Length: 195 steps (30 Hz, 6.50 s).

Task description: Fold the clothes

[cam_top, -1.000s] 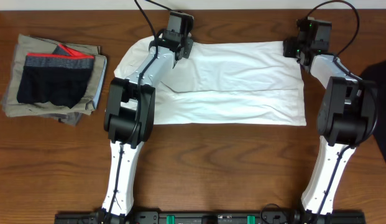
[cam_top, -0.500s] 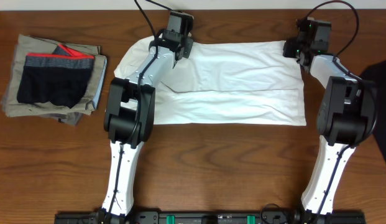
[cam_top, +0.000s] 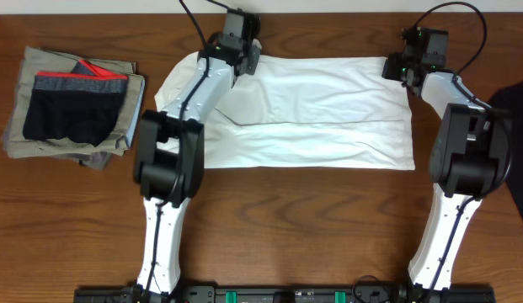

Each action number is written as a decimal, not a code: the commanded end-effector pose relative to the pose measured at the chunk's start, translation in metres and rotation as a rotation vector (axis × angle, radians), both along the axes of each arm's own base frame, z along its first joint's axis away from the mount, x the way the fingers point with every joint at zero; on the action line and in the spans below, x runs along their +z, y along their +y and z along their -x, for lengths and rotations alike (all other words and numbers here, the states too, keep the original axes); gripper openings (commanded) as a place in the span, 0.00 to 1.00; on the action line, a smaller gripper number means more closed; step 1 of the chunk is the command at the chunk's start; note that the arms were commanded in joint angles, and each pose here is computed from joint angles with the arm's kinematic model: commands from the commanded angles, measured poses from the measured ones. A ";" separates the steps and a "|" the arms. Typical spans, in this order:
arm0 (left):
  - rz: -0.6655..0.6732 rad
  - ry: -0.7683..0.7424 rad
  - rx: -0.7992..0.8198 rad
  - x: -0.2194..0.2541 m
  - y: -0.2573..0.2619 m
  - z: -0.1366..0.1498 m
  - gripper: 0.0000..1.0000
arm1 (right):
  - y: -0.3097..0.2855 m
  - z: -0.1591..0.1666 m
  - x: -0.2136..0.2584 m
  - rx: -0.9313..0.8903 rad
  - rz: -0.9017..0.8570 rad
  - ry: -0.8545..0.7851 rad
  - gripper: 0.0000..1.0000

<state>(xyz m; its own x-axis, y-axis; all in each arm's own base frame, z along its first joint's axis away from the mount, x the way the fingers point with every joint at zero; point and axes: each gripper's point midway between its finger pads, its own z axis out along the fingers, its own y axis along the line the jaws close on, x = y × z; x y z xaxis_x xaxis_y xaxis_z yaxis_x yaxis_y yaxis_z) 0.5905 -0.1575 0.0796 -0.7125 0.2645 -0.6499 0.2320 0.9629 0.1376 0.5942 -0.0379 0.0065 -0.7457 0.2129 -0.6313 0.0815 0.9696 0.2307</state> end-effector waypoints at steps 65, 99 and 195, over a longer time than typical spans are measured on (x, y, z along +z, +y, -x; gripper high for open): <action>-0.127 -0.009 -0.242 -0.028 -0.012 -0.007 0.61 | -0.003 0.084 0.080 -0.139 -0.078 0.253 0.01; -0.091 -0.021 -0.089 -0.004 0.004 -0.007 0.24 | -0.004 0.084 0.080 -0.143 -0.075 0.253 0.01; -0.290 -0.016 -0.126 -0.029 -0.004 -0.003 0.33 | 0.004 0.122 0.109 -0.182 -0.001 0.332 0.01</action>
